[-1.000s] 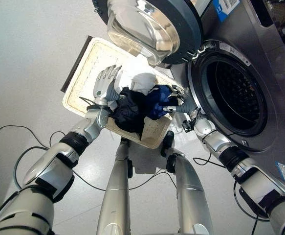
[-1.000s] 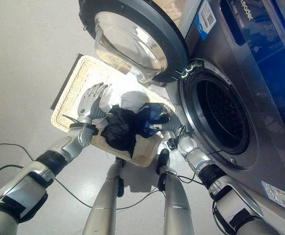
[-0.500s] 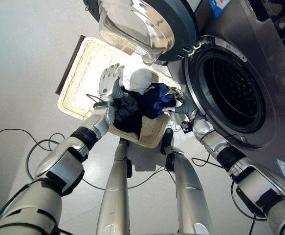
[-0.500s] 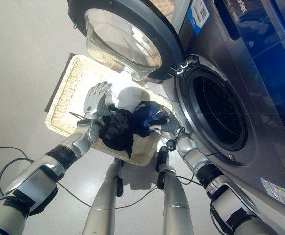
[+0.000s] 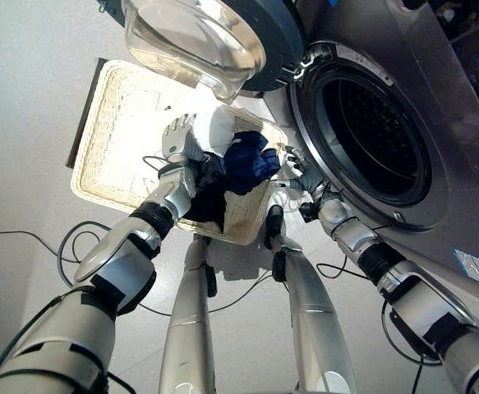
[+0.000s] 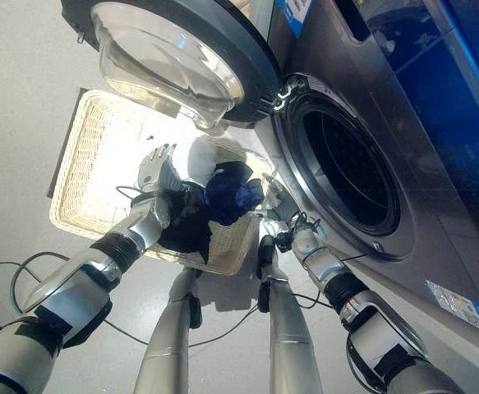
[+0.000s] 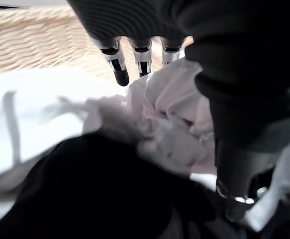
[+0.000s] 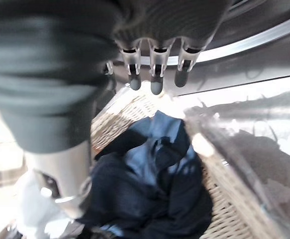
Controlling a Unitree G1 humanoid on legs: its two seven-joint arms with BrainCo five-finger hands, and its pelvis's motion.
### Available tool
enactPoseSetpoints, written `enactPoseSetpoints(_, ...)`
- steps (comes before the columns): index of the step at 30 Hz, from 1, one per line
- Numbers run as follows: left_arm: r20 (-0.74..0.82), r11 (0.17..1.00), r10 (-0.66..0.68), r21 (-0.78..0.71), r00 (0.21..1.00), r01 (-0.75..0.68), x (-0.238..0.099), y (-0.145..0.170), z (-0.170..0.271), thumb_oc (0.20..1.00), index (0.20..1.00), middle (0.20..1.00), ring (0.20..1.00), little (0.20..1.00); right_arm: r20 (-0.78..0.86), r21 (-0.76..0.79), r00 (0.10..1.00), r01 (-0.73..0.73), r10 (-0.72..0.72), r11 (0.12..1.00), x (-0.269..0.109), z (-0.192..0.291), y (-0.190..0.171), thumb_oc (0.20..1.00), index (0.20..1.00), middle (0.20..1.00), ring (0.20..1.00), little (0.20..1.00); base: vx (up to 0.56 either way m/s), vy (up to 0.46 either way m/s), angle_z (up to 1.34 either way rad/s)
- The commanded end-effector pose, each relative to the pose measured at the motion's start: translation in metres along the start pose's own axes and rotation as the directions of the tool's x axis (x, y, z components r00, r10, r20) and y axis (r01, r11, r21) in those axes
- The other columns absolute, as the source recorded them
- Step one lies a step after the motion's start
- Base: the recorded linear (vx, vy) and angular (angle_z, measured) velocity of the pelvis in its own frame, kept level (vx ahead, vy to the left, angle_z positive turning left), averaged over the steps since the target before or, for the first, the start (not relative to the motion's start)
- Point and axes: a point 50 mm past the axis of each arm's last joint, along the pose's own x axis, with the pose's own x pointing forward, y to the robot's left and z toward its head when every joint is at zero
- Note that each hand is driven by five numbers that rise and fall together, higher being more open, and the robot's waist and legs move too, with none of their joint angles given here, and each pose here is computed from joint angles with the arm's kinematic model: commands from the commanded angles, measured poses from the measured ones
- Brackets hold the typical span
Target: Put the clothes into the washing machine.
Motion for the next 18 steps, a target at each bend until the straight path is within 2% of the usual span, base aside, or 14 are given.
enactPoseSetpoints(1, -0.090, 0.996, -0.037, -0.078, 0.995, 0.030, 0.004, 0.002, -0.001, 1.000, 1.000, 1.000, 1.000, 1.000, 0.062, 0.054, 0.997, 0.033, -0.036, 0.998, 0.005, 0.015, -0.004, 1.000, 1.000, 1.000, 1.000, 1.000, 0.01, -0.047, -0.07)
enactPoseSetpoints(5, -0.131, 0.998, -0.030, -0.066, 0.991, 0.022, 0.008, 0.009, -0.001, 1.000, 1.000, 1.000, 1.000, 1.000, 0.079, 0.062, 0.996, 0.041, -0.046, 0.997, 0.008, 0.021, -0.005, 1.000, 1.000, 1.000, 1.000, 1.000, 0.01, -0.038, -0.02)
enactPoseSetpoints(12, -0.213, 0.994, 0.076, -0.066, 0.974, -0.092, 0.015, 0.030, -0.004, 1.000, 1.000, 1.000, 1.000, 1.000, 0.099, 0.092, 0.992, 0.070, -0.079, 0.993, 0.011, 0.029, -0.010, 1.000, 1.000, 1.000, 1.000, 1.000, 0.01, -0.020, -0.02)
enactPoseSetpoints(14, -0.221, 0.989, 0.095, -0.089, 0.971, -0.117, 0.016, 0.033, -0.004, 1.000, 1.000, 1.000, 1.000, 1.000, 0.095, 0.095, 0.992, 0.076, -0.085, 0.993, 0.010, 0.028, -0.010, 1.000, 1.000, 1.000, 1.000, 1.000, 0.00, 0.000, 0.00)
enactPoseSetpoints(18, -0.213, 0.952, 0.156, -0.227, 0.965, -0.204, 0.019, 0.044, 0.000, 1.000, 1.000, 1.000, 1.000, 1.000, 0.079, 0.105, 0.992, 0.091, -0.099, 0.990, 0.007, 0.023, -0.012, 1.000, 1.000, 1.000, 1.000, 1.000, 0.02, -0.030, -0.02)
